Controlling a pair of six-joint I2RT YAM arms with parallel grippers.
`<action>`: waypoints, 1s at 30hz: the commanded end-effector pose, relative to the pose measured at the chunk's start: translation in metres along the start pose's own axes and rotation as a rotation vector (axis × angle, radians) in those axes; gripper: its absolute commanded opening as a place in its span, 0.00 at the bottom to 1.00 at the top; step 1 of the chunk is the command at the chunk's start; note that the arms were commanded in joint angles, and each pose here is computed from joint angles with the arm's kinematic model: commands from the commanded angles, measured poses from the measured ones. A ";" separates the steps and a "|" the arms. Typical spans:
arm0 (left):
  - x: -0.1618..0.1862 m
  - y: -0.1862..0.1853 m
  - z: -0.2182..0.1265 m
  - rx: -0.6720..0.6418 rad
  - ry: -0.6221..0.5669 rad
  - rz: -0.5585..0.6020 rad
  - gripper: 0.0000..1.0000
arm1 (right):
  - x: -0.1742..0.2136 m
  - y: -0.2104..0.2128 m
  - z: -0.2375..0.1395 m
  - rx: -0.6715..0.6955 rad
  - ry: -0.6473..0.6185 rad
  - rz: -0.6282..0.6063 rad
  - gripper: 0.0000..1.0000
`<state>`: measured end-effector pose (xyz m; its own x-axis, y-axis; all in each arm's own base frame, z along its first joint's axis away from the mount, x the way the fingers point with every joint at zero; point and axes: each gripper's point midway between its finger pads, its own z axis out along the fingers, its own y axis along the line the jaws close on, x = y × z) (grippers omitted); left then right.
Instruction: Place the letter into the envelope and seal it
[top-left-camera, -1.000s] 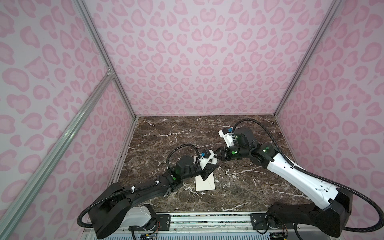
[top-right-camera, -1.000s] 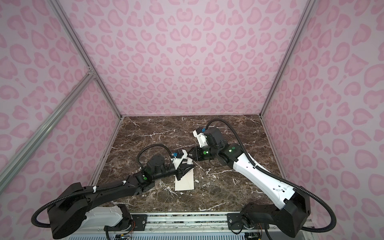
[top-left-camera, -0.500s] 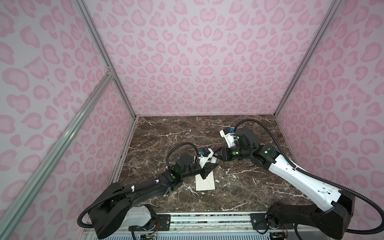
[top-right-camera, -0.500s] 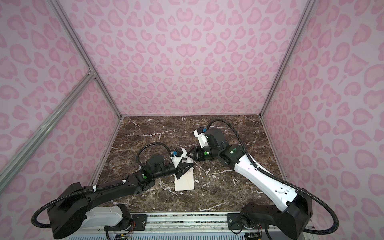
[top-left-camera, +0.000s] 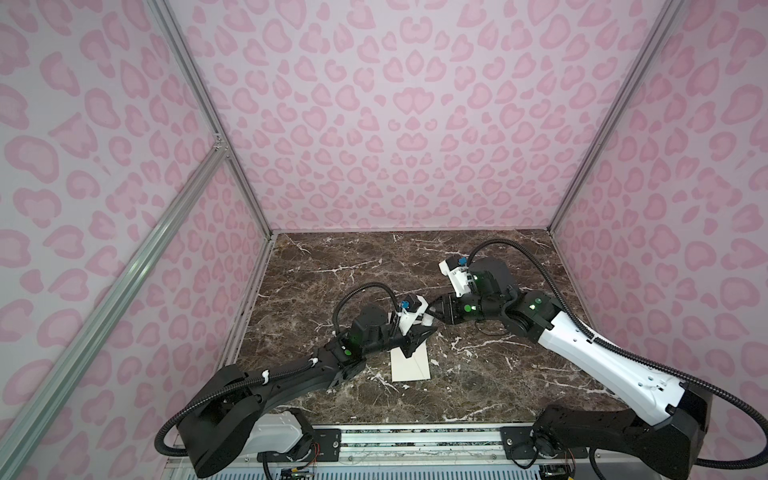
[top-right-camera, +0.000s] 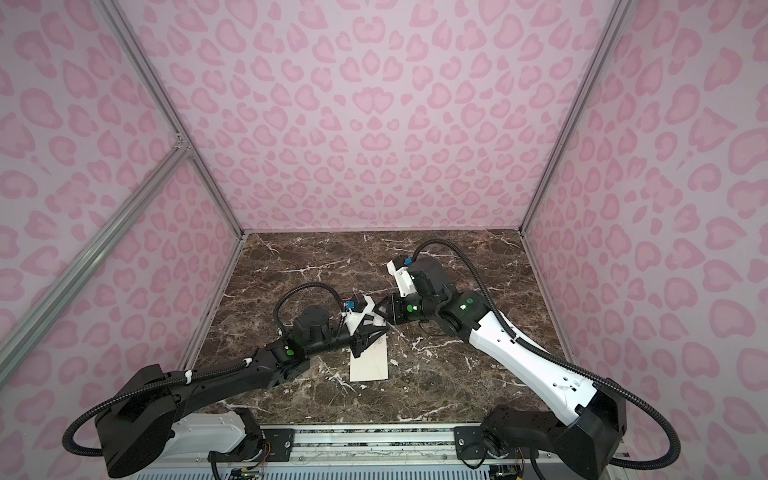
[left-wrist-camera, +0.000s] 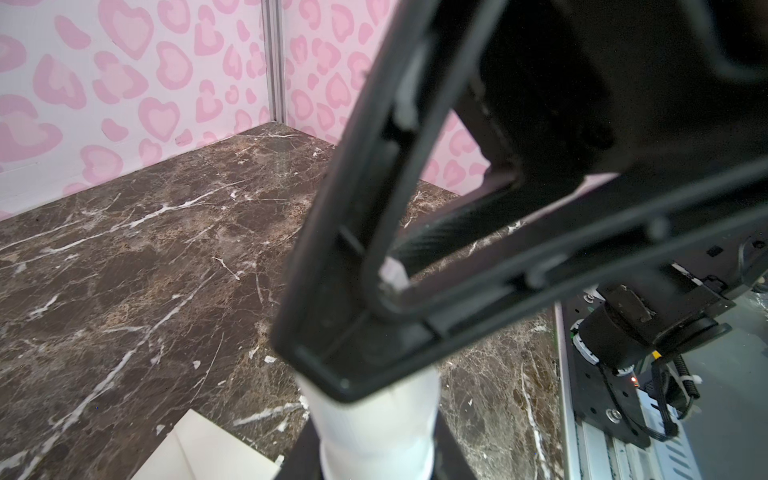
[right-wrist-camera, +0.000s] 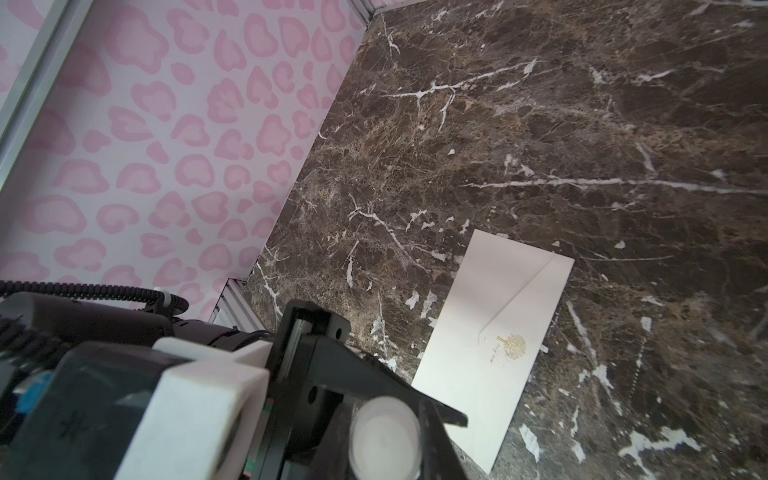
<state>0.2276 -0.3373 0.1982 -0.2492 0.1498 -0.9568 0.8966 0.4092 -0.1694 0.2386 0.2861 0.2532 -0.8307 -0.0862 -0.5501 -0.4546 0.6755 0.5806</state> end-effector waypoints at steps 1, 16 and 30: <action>-0.029 0.009 -0.001 -0.047 -0.094 0.016 0.04 | 0.029 0.011 0.000 -0.066 0.122 0.012 0.22; -0.038 0.010 -0.007 -0.042 -0.124 0.003 0.04 | 0.036 0.014 0.001 -0.044 0.120 -0.046 0.22; -0.047 0.007 -0.017 -0.041 -0.151 0.052 0.04 | 0.047 0.004 0.019 -0.011 0.163 -0.043 0.21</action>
<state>0.2275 -0.3246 0.1955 -0.2975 0.1726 -0.9390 0.8797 0.4316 -0.1994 0.2335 0.2979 0.2410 -0.7921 -0.1426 -0.5935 -0.5142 0.6798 0.5230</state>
